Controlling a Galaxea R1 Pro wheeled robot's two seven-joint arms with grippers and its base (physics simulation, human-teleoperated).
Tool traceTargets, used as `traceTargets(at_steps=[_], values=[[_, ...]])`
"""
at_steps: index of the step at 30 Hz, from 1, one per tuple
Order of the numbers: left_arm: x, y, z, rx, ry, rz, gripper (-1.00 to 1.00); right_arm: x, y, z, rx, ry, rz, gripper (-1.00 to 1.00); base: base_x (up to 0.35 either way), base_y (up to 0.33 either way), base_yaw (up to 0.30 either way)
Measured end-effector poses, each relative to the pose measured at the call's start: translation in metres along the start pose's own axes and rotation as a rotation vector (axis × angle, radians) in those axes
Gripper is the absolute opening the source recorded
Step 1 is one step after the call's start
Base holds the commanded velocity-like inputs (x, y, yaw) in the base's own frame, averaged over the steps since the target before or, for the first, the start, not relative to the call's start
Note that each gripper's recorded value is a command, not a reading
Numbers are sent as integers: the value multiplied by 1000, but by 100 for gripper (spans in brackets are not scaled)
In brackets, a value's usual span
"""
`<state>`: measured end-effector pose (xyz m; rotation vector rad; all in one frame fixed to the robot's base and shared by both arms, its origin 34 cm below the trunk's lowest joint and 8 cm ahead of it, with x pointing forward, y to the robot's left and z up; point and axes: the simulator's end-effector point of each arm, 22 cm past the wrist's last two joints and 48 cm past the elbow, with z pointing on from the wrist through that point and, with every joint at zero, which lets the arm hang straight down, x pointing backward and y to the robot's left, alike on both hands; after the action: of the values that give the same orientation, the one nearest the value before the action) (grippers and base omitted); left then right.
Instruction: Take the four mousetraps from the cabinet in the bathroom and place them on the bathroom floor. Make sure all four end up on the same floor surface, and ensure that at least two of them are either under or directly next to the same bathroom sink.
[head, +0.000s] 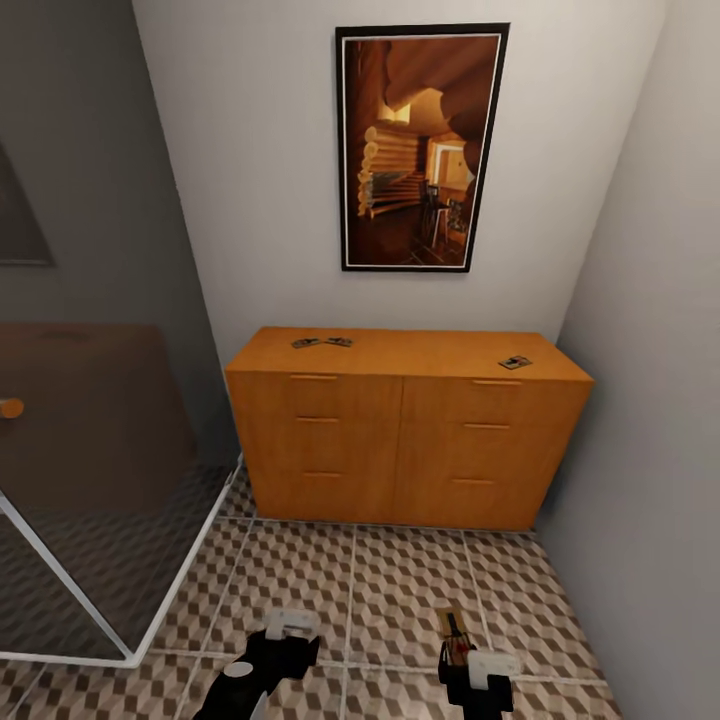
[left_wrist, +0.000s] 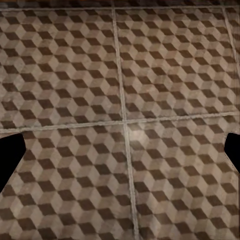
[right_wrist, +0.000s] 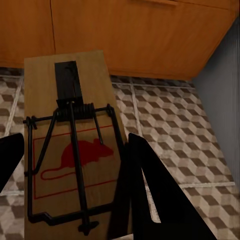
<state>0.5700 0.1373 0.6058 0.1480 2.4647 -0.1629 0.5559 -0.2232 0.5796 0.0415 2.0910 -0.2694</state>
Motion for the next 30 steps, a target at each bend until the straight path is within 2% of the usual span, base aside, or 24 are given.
traceTargets(at_steps=[5, 8, 11, 15, 18, 30], values=[[-13, -1, -3, 2, -28, 2, 100, -3, 0, 0, 0, -6, 1, -100, 0, 0, -211], [-37, -2, -9, 4, -79, 5, 100, -4, 0, 0, 0, -9, 3, -100, 0, 0, -215], [-44, -8, -12, 14, -97, 21, 100, -6, 0, 0, 1, -12, 3, -100, 0, 0, -213], [-52, -23, -16, 39, -116, 64, 100, -8, 0, 0, 1, -17, 4, -100, 0, 0, -211], [-55, -28, -18, 47, -125, 78, 100, -10, 0, 0, 1, -20, 5, -100, 31, 0, -210], [-67, -31, -24, 52, -152, 86, 100, -17, 0, -1, 1, -33, 7, -100, 167, 0, -207]])
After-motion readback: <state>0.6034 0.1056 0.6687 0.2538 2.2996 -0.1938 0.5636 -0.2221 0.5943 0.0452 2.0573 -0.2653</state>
